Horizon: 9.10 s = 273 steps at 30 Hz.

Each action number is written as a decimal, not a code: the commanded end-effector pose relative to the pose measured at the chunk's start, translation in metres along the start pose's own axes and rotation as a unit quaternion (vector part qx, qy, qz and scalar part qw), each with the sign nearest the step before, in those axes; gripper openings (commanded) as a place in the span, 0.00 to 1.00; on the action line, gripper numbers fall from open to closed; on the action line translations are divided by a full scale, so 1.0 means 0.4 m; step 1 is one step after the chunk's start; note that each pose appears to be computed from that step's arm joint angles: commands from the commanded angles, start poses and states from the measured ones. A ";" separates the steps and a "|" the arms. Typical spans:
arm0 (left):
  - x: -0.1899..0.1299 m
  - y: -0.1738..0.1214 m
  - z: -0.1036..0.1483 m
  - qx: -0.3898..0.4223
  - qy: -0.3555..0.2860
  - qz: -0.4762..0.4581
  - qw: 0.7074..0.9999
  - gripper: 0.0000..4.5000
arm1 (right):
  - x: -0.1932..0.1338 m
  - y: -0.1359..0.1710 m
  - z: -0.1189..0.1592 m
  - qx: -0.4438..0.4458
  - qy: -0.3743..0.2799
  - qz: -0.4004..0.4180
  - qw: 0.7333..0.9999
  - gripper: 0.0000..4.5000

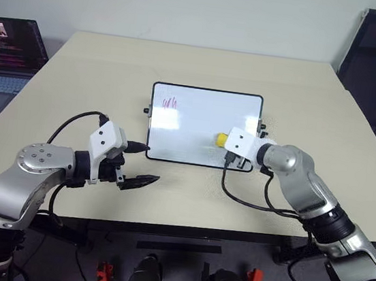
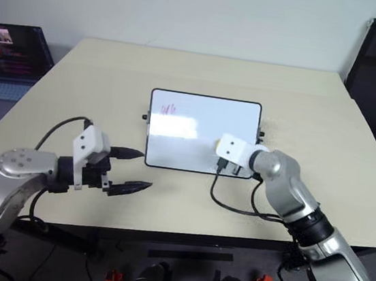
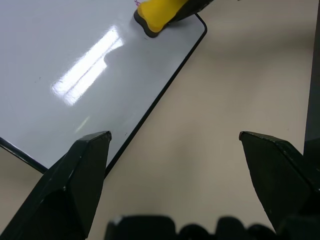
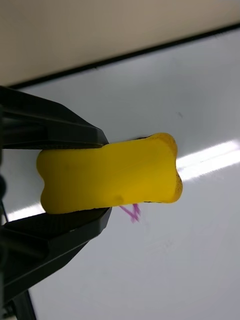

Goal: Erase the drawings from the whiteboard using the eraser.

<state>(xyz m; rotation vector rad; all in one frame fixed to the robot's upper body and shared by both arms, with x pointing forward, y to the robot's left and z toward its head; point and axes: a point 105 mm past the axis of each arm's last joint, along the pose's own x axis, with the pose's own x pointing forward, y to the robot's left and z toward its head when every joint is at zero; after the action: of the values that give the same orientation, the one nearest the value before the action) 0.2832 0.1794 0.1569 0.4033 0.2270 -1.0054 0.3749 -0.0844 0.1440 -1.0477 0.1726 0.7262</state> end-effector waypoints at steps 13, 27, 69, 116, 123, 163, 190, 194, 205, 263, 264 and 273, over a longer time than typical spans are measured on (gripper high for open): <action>-0.009 0.004 0.025 0.021 -0.010 0.002 1.000 1.00 | -0.001 0.036 -0.081 0.033 0.048 0.023 0.998 0.28; -0.011 0.001 0.023 0.020 -0.008 0.003 1.000 1.00 | 0.020 -0.019 -0.070 0.067 0.032 -0.038 0.997 0.28; -0.104 0.083 -0.014 0.022 0.036 0.141 0.989 1.00 | 0.015 -0.033 0.305 0.212 -0.227 -0.004 0.950 0.27; -0.133 0.120 -0.004 0.052 0.051 0.157 0.985 1.00 | 0.168 -0.132 0.532 -0.156 -0.221 -0.152 0.951 0.26; -0.125 0.119 -0.003 0.052 0.050 0.153 0.986 1.00 | 0.191 -0.115 0.507 -0.268 -0.169 -0.156 0.936 0.26; -0.161 0.197 0.050 0.042 -0.007 0.226 0.973 1.00 | 0.214 -0.138 0.396 -0.264 -0.094 -0.141 0.949 0.26; -0.169 0.199 0.045 0.042 0.001 0.232 0.972 1.00 | 0.232 -0.037 0.483 -0.352 -0.139 -0.127 0.917 0.25; -0.172 0.196 0.045 0.042 0.003 0.233 0.971 1.00 | 0.220 -0.073 0.494 -0.337 -0.136 -0.159 0.918 0.25; -0.177 0.190 0.044 0.041 0.003 0.237 0.971 1.00 | 0.243 -0.051 0.428 -0.345 -0.096 -0.115 0.927 0.25; -0.145 0.166 0.045 0.036 -0.004 0.199 0.979 1.00 | 0.276 0.025 0.272 -0.291 -0.030 0.005 0.956 0.25; -0.145 0.165 0.045 0.035 -0.005 0.197 0.980 1.00 | 0.278 0.036 0.268 -0.295 -0.031 0.016 0.955 0.25; -0.117 0.126 0.052 0.028 -0.024 0.149 0.988 1.00 | 0.251 0.024 0.289 -0.092 -0.122 0.042 0.987 0.25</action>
<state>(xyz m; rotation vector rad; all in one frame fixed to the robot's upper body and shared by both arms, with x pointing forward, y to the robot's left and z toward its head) 0.3072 0.2431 0.1950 0.4406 0.1395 -0.6766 0.4148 0.0801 0.1513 -1.2275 -0.1354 0.9663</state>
